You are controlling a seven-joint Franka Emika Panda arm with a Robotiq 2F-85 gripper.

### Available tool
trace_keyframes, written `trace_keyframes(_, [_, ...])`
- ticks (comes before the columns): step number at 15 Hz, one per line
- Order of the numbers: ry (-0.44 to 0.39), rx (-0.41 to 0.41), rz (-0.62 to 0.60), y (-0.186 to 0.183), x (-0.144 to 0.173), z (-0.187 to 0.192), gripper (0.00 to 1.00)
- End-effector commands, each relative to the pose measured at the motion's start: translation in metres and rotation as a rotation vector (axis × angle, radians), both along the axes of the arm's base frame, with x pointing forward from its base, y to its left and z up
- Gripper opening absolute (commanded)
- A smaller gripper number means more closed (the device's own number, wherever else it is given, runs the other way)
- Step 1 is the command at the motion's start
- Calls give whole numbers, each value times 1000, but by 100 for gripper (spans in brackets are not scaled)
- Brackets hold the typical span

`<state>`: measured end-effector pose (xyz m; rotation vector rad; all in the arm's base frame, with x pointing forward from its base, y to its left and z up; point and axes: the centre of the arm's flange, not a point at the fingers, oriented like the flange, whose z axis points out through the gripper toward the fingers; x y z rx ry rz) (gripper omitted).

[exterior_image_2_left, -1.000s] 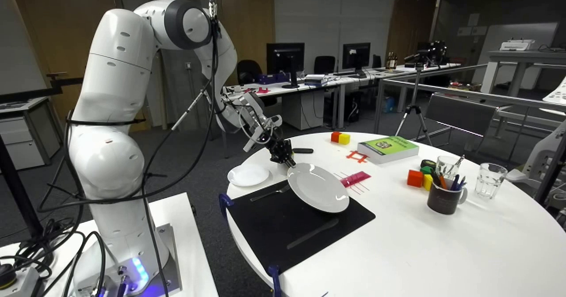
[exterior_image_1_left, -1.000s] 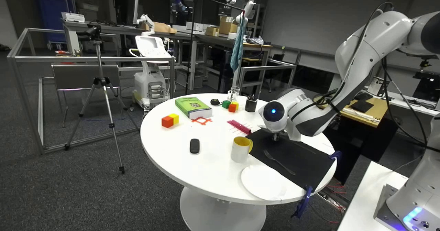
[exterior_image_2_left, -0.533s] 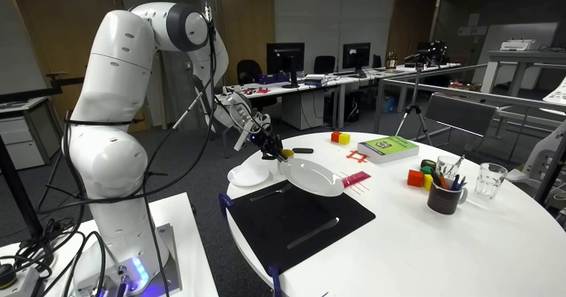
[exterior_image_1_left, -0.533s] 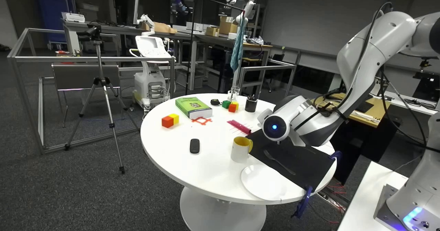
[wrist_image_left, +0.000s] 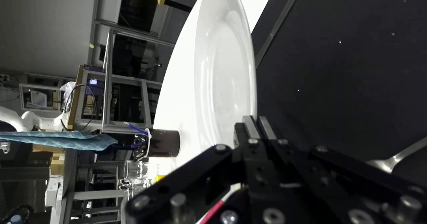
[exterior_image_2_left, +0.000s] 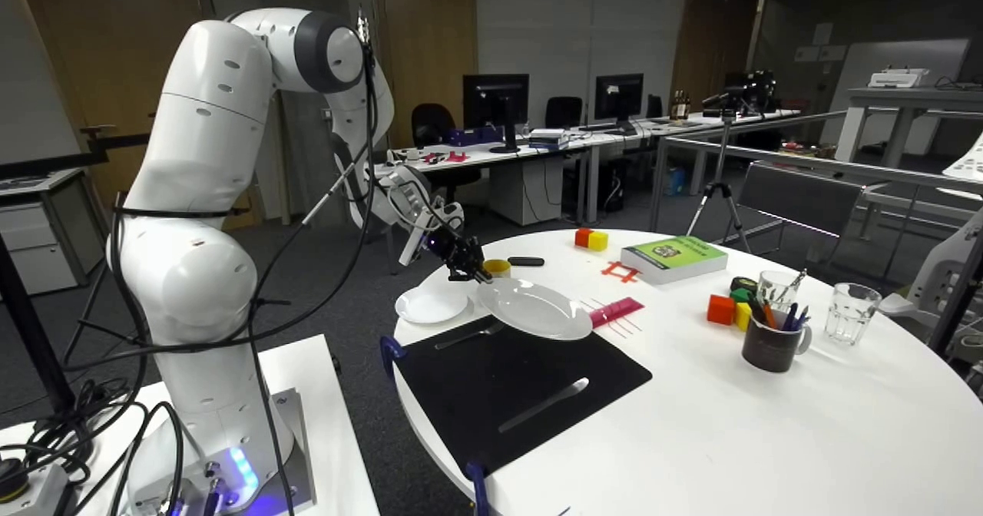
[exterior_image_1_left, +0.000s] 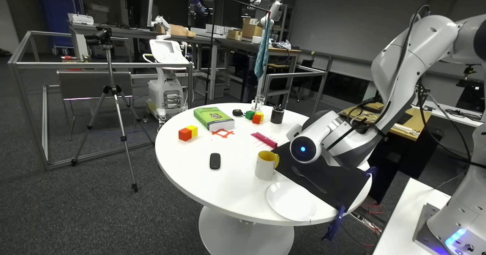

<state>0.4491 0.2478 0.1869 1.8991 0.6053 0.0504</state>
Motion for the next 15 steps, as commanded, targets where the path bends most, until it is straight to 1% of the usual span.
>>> trace_keyframes(1, [-55,-57,-75,-7,-7,11,1])
trace_keyframes(3, [-81,-46,-120,-11,-8,10,1])
trace_keyframes(5, [-130,-30,-168,-15,-6,12,1])
trace_keyframes(6, [-71,12,-114,-8,-5,-4,1])
trace_keyframes(7, [-72,19,-116,-8,-5,-6,4])
trace_keyframes(10, [-52,27,-109,-6,-7,-17,4])
trace_keyframes(14, [-49,27,-109,-6,-7,-19,4])
trace_keyframes(15, [-50,28,-109,-6,-7,-19,1])
